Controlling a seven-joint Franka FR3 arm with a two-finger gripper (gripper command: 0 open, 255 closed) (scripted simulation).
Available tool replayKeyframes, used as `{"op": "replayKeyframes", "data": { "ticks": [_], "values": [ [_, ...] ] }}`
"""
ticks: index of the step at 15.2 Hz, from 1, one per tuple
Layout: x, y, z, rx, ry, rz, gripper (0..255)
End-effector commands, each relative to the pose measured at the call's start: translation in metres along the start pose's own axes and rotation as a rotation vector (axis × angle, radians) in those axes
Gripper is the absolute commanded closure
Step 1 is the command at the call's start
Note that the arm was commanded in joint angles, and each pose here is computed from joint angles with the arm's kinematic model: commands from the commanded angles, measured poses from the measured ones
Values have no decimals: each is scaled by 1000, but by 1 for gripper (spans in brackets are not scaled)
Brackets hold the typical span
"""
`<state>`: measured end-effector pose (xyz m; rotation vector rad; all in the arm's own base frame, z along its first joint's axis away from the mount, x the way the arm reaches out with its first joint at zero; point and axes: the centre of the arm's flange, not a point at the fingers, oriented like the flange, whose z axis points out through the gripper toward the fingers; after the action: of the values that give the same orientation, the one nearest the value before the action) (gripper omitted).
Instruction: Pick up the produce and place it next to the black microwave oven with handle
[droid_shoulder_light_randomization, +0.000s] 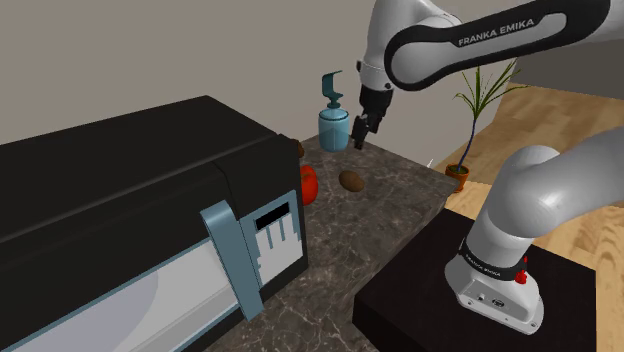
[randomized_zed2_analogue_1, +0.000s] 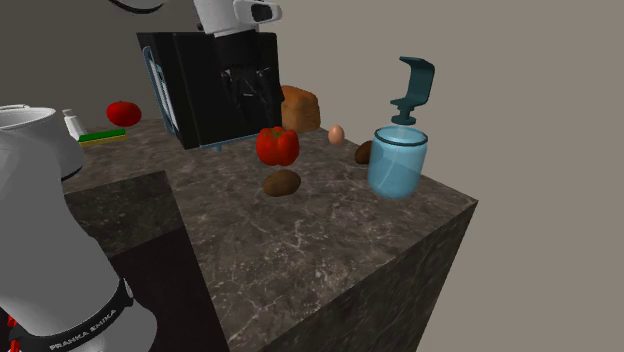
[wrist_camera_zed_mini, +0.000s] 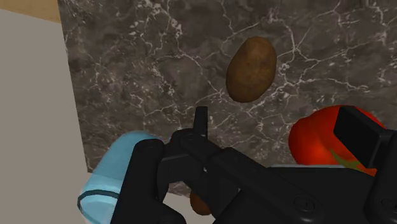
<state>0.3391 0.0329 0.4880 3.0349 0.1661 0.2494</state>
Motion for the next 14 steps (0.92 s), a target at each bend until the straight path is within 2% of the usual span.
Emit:
{"op": "replayKeyframes", "data": {
  "ticks": [1, 8, 14],
  "values": [
    [0, -2, 27, 1, -5, -3, 0],
    [3, -14, 118, 2, -29, -15, 0],
    [2, -14, 150, 2, -29, -15, 0]
  ]
}}
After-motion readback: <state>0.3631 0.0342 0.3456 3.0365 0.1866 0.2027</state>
